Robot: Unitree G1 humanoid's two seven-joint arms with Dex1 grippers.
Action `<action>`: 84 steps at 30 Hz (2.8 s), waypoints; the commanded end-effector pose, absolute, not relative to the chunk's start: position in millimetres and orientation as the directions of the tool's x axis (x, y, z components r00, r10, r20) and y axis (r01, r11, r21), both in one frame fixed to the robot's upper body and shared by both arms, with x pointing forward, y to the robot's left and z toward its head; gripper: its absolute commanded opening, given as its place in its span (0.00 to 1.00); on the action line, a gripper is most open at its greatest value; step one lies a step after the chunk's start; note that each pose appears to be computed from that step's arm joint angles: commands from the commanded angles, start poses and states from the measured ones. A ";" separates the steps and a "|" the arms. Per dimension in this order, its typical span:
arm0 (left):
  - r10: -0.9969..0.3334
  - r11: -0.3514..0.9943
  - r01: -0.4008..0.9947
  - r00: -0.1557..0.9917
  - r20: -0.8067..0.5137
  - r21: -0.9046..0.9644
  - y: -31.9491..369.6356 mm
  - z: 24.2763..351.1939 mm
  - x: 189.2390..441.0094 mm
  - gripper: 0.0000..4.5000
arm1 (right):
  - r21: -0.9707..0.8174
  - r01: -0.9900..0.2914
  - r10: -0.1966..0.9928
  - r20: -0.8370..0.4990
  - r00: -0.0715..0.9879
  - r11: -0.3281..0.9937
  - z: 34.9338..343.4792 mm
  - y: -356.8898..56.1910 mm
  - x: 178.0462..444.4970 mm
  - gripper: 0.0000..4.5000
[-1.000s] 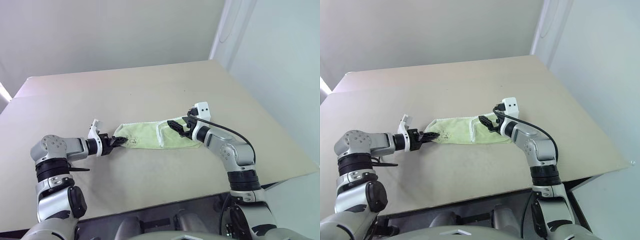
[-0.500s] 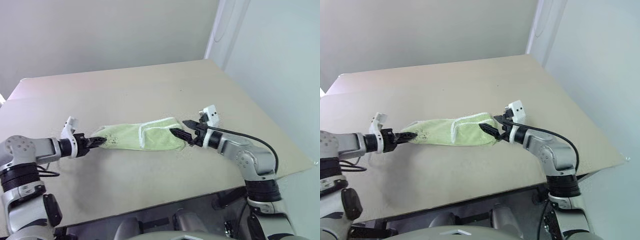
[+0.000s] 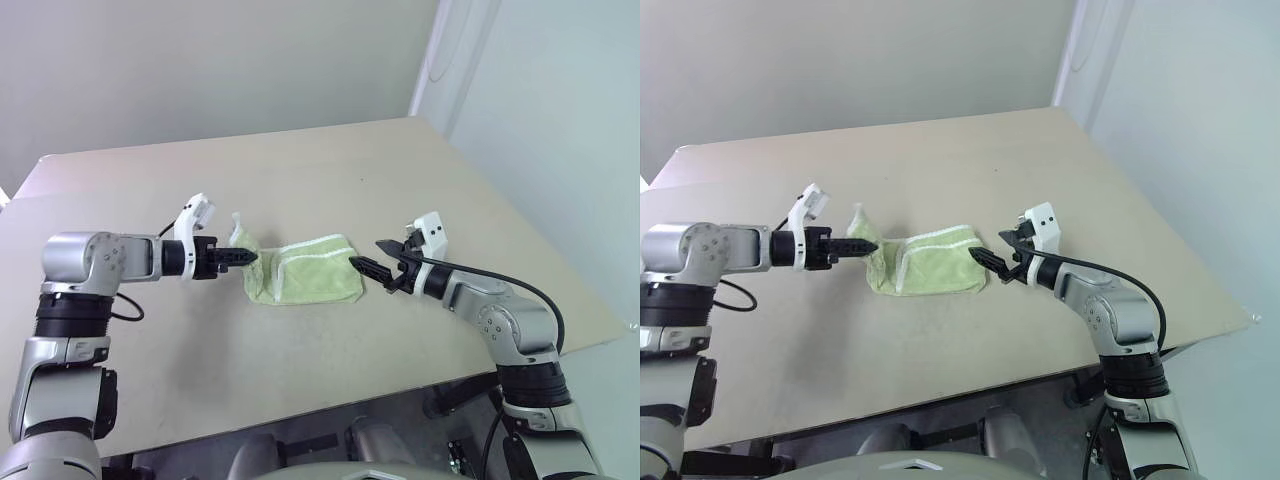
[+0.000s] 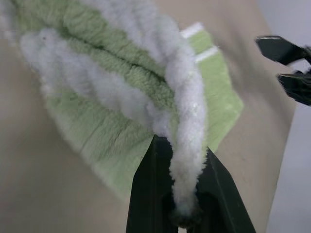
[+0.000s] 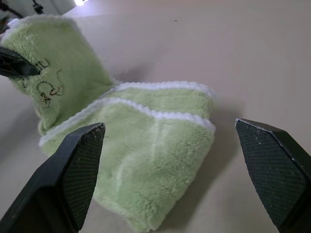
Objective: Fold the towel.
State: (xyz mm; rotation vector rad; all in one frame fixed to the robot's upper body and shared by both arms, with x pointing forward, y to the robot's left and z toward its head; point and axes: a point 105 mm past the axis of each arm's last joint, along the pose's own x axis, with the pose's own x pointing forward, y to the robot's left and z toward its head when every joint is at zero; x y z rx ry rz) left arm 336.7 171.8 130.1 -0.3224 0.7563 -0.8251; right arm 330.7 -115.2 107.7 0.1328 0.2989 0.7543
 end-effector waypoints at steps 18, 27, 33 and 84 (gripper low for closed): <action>-0.881 0.358 0.780 0.100 -0.462 -0.513 51.0 120.3 348.8 0.01 | 0.181 -0.488 0.516 -0.168 0.840 0.854 117.2 -152.5 333.1 1.00; -0.886 0.298 0.786 0.017 -0.464 -0.541 37.3 114.9 331.4 0.12 | 0.163 -0.358 0.388 -0.218 0.896 0.919 104.1 -172.4 342.6 1.00; -0.911 0.256 0.794 0.008 -0.413 -0.551 30.3 119.4 326.8 0.56 | 0.158 -0.350 0.378 -0.218 0.900 0.923 104.5 -173.0 346.8 1.00; -0.766 0.480 0.872 0.468 -0.441 0.092 106.8 52.6 359.0 0.99 | 0.143 -0.709 0.698 -0.393 0.599 0.690 41.1 -51.9 349.1 1.00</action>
